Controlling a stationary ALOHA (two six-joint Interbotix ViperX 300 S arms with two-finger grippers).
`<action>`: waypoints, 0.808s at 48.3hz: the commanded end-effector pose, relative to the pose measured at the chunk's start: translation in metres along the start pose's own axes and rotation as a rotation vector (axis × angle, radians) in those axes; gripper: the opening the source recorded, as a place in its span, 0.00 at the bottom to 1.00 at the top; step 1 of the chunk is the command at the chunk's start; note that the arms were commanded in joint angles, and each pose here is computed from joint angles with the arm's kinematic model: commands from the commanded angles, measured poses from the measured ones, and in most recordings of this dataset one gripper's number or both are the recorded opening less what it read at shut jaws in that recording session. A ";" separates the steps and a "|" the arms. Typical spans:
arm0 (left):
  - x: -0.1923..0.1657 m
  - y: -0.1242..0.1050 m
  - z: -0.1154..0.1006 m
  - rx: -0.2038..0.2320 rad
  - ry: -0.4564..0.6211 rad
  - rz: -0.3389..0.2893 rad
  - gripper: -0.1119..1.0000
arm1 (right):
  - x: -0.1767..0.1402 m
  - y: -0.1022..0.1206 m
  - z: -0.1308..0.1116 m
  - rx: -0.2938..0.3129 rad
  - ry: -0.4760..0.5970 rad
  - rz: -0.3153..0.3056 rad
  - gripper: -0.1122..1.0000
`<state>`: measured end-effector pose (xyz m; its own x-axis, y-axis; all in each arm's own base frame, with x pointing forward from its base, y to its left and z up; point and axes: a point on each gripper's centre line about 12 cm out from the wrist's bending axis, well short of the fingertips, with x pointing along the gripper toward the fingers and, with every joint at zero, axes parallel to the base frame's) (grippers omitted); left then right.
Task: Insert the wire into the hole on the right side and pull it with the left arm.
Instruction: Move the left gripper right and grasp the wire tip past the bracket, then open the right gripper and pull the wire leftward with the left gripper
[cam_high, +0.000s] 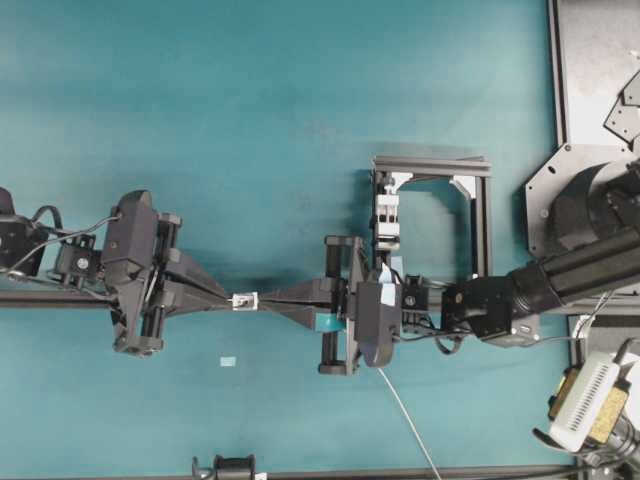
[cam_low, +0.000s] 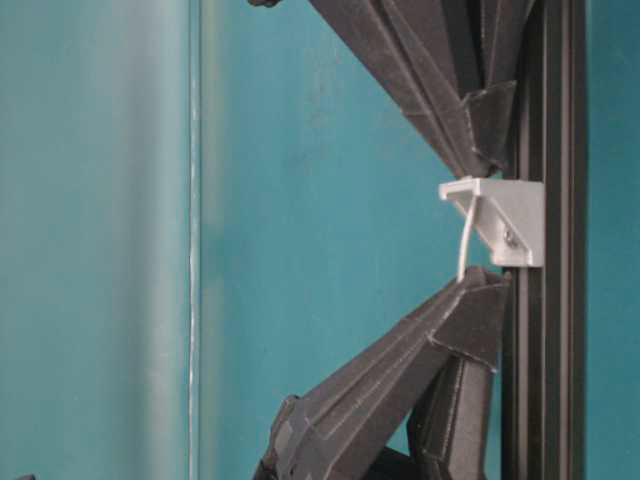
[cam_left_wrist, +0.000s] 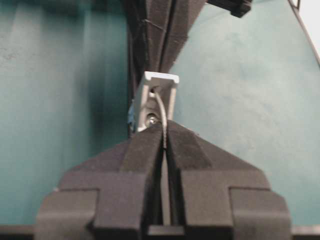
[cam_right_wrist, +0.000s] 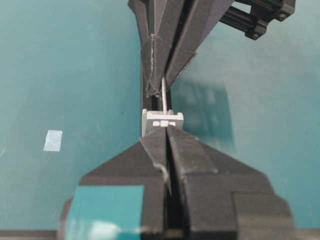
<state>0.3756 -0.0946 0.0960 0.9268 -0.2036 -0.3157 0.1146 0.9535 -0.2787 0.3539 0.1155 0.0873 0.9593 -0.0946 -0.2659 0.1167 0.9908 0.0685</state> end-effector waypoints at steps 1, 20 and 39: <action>0.000 -0.006 0.009 0.003 -0.028 -0.018 0.01 | 0.001 0.003 0.007 0.015 -0.004 0.009 0.12; 0.000 -0.006 0.009 0.000 -0.022 -0.018 0.01 | 0.003 0.004 0.004 0.022 0.033 0.018 0.24; 0.000 -0.007 0.008 0.000 -0.015 -0.018 0.01 | 0.003 0.005 0.005 0.020 0.032 0.019 0.92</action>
<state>0.3740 -0.0969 0.0939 0.9209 -0.2096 -0.3287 0.1172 0.9530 -0.2794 0.3553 0.1179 0.0820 0.9436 -0.0764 -0.3221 0.1080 0.9908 0.0816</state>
